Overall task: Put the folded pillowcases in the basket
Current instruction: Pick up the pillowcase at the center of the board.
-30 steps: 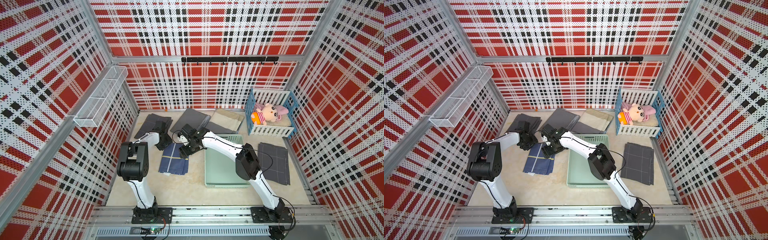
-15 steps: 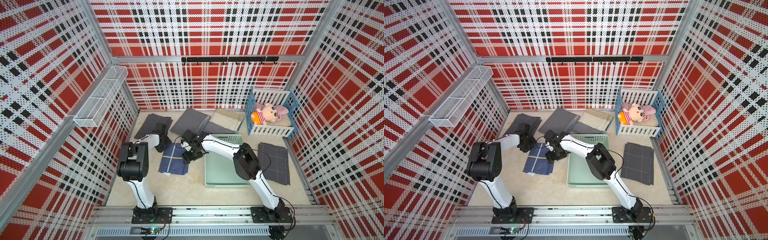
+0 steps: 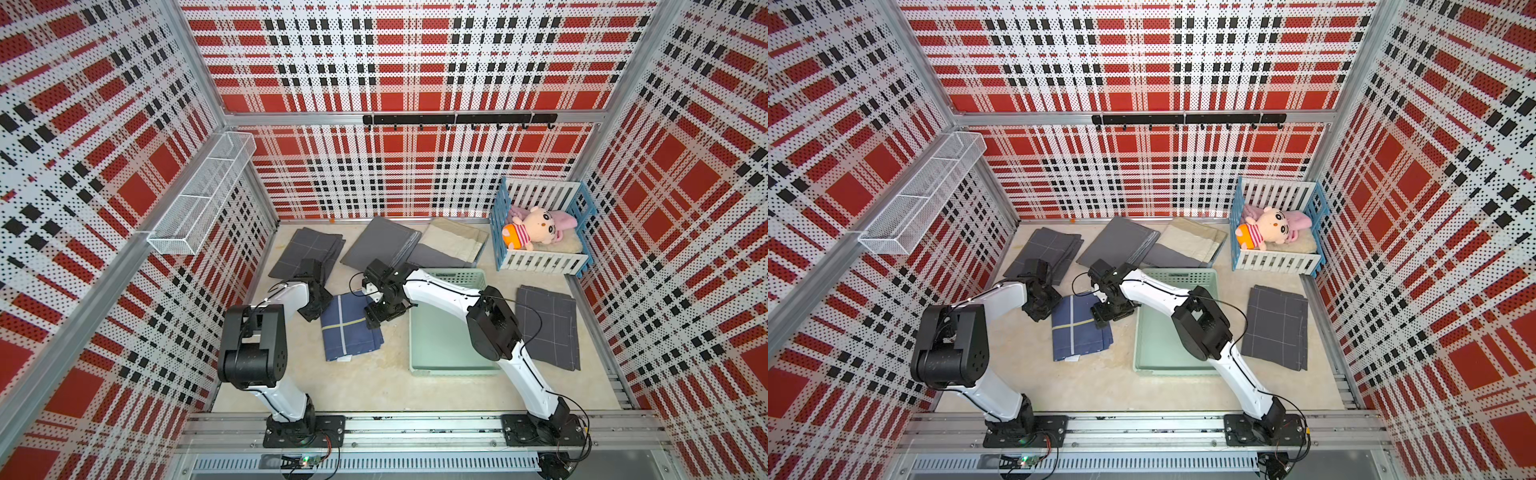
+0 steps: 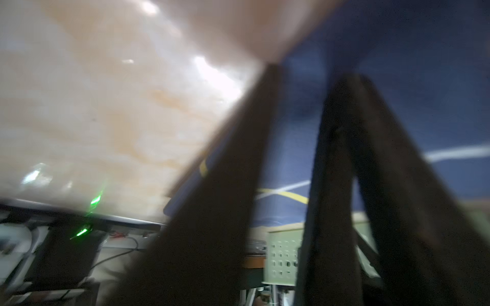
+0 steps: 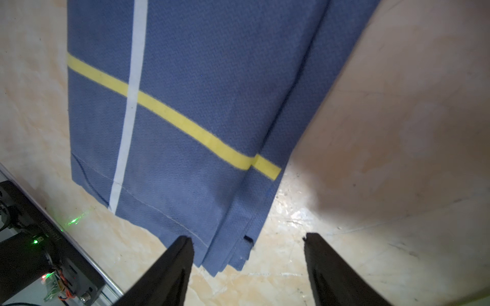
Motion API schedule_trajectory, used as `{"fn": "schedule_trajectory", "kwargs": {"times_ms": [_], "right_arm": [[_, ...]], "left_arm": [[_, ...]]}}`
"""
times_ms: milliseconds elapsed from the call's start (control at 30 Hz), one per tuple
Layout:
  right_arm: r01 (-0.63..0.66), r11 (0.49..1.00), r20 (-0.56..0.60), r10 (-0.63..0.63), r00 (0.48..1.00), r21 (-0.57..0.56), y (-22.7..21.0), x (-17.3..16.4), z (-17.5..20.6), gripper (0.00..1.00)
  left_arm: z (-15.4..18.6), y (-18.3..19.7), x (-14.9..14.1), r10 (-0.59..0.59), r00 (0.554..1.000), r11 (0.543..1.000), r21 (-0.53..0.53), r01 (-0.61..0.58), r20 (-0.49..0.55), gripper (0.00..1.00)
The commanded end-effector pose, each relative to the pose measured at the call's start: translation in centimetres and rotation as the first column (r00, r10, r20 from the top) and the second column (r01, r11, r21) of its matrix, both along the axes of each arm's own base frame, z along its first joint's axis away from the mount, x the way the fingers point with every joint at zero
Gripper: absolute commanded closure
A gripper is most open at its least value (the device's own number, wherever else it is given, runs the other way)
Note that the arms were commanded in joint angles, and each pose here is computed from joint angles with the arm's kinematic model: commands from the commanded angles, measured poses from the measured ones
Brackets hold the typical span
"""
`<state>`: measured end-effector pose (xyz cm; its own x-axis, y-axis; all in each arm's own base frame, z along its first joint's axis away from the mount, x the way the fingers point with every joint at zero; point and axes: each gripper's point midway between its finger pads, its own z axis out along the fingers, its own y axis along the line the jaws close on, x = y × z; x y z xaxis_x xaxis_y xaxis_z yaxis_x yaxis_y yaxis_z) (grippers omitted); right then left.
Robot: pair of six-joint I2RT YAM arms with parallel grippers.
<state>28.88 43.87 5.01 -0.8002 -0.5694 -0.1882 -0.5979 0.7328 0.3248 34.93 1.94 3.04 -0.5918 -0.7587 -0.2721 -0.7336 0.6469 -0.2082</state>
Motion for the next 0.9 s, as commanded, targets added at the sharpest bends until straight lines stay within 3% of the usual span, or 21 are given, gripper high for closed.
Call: {"fn": "schedule_trajectory", "kwargs": {"times_ms": [0,267,433,700,867], "right_arm": [[-0.016,1.0,-0.023,0.016,1.0,-0.01,-0.3,-0.8,-0.6,0.26],[-0.005,1.0,-0.026,0.004,1.0,-0.028,-0.2,-1.5,-2.1,0.27],[-0.008,1.0,-0.043,0.007,0.999,-0.02,0.5,-1.7,-2.6,0.27],[-0.064,0.997,-0.057,0.062,0.996,-0.036,1.3,-3.0,-3.4,0.35],[-0.074,0.997,-0.086,0.071,0.994,-0.027,1.6,-3.4,-4.1,0.5]], "left_arm": [[1.8,0.8,-0.2,0.032,0.999,0.999,0.013,-0.032,0.031,0.61],[-0.3,0.9,-1.3,0.026,0.999,1.0,0.003,-0.026,-0.035,0.57],[-0.7,0.5,-0.8,0.017,1.0,1.0,-0.02,-0.017,-0.011,0.59],[-3.5,-0.5,-2.1,-0.012,0.998,0.999,-0.033,0.009,-0.066,0.82],[-4.5,-1.2,-2.5,-0.029,0.997,0.998,-0.055,0.025,-0.074,1.0]]}}
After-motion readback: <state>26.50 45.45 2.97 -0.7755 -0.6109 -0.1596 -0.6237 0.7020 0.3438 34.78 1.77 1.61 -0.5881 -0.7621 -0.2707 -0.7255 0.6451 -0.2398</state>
